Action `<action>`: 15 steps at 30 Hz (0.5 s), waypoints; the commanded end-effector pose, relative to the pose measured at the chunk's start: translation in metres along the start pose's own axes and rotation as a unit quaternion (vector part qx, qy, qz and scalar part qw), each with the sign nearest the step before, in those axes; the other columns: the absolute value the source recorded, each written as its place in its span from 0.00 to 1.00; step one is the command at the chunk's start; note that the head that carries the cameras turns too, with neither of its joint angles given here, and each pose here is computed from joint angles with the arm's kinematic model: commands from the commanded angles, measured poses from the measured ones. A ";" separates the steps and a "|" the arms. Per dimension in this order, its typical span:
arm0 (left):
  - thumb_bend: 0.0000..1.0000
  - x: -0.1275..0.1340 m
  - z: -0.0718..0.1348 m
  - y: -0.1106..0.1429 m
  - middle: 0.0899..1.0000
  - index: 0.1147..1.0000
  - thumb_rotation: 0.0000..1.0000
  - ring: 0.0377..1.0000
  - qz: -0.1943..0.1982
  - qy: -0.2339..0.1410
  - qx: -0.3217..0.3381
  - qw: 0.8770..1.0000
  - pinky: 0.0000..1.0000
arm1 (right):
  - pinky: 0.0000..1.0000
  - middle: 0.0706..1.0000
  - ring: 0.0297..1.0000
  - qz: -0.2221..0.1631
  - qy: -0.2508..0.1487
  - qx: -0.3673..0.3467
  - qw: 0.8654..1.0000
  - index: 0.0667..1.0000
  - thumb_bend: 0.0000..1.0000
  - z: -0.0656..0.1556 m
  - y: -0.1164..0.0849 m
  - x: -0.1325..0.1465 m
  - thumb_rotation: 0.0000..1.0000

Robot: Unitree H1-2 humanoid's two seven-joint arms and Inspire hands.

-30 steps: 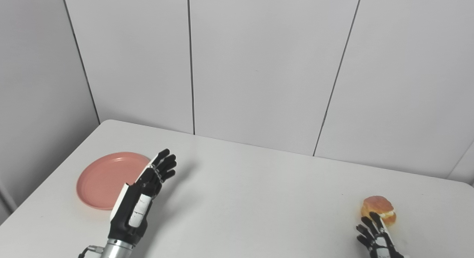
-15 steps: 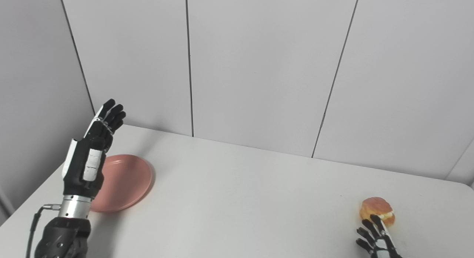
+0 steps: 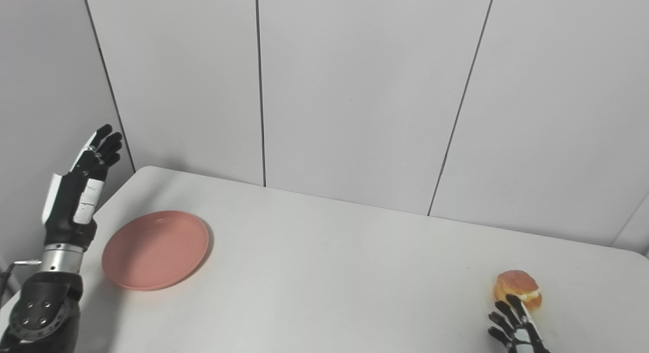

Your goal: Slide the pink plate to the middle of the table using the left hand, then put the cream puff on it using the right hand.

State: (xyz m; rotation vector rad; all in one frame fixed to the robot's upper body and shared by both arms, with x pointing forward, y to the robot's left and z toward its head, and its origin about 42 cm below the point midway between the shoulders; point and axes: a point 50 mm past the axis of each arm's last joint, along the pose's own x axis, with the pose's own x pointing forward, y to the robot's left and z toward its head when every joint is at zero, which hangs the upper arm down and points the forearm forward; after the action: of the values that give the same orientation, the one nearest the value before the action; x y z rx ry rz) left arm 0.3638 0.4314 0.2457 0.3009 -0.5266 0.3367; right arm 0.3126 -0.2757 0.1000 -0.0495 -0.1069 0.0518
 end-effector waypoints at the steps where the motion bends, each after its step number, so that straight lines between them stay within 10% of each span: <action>1: 1.00 0.019 0.014 0.014 0.89 0.87 0.89 0.92 0.023 -0.046 0.008 0.999 0.92 | 0.82 0.88 0.86 0.002 0.093 0.020 0.995 0.92 0.80 -0.041 0.009 -0.034 1.00; 15: 1.00 0.009 -0.048 0.034 0.88 0.86 0.86 0.90 0.048 0.025 -0.030 0.998 0.88 | 0.81 0.87 0.85 0.009 0.088 0.007 0.996 0.91 0.82 -0.040 0.007 -0.035 1.00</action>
State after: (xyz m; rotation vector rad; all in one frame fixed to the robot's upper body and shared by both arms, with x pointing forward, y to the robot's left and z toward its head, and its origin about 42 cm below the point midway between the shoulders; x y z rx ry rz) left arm 0.3718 0.4698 0.1874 0.1852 -0.3976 0.4218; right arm 0.3123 -0.2753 0.0998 -0.0602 -0.1052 0.0555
